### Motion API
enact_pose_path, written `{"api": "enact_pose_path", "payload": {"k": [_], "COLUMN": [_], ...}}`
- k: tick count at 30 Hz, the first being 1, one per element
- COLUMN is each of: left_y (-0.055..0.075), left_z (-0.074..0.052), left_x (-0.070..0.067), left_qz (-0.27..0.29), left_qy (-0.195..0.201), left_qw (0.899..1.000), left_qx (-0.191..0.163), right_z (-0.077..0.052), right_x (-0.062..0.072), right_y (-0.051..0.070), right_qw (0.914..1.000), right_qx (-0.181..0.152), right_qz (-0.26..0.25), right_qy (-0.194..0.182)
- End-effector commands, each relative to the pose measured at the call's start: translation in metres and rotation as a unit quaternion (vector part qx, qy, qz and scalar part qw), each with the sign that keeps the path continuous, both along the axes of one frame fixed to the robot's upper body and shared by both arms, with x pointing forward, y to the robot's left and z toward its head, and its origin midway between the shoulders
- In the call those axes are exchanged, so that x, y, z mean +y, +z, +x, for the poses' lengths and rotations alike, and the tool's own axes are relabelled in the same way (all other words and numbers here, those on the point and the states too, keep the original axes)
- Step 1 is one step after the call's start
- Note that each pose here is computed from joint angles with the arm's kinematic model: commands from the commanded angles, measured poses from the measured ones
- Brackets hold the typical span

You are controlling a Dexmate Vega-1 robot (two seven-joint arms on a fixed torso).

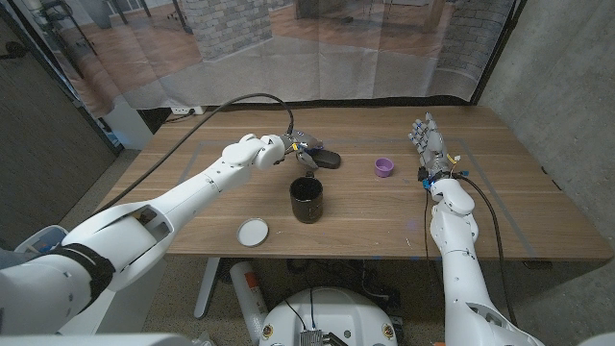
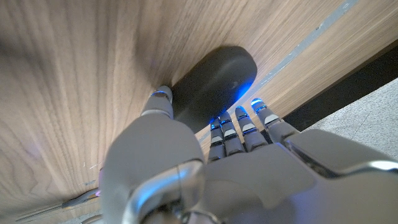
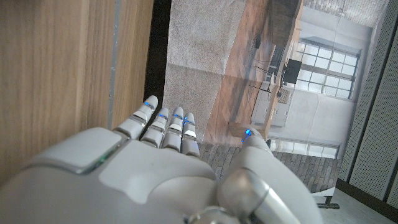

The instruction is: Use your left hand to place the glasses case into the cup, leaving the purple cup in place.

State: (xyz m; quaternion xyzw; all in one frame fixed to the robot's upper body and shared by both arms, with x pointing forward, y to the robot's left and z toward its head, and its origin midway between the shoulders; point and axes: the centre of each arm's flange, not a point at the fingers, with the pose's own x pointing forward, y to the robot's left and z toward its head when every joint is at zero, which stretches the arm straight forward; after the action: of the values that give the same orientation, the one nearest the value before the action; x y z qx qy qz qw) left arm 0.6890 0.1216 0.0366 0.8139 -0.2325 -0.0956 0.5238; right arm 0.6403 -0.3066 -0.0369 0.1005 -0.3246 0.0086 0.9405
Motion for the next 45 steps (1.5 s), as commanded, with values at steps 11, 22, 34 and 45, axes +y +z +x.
{"api": "enact_pose_path", "payload": {"k": [11,22,34,45], "left_y": [-0.006,-0.002,0.01,0.019], "left_z": [0.002,-0.001,-0.008,-0.017], "left_x": [-0.007,0.0,0.01,0.022], "left_qz": [-0.012,-0.027,-0.055,-0.076], "left_qy": [0.0,0.006,0.003,0.002], "left_qw": [1.0,1.0,0.998,0.997], "left_qx": [0.011,-0.003,-0.018,-0.03], "right_z": [0.0,0.001,-0.001,-0.003], "right_x": [-0.004,-0.001,0.0,0.002], "right_y": [-0.004,-0.003,-0.001,0.002], "right_qw": [1.0,1.0,1.0,1.0], "right_qx": [0.004,0.006,0.006,0.004], "right_qz": [0.002,-0.001,-0.005,-0.008], "right_qy": [0.0,0.002,0.0,-0.001]}}
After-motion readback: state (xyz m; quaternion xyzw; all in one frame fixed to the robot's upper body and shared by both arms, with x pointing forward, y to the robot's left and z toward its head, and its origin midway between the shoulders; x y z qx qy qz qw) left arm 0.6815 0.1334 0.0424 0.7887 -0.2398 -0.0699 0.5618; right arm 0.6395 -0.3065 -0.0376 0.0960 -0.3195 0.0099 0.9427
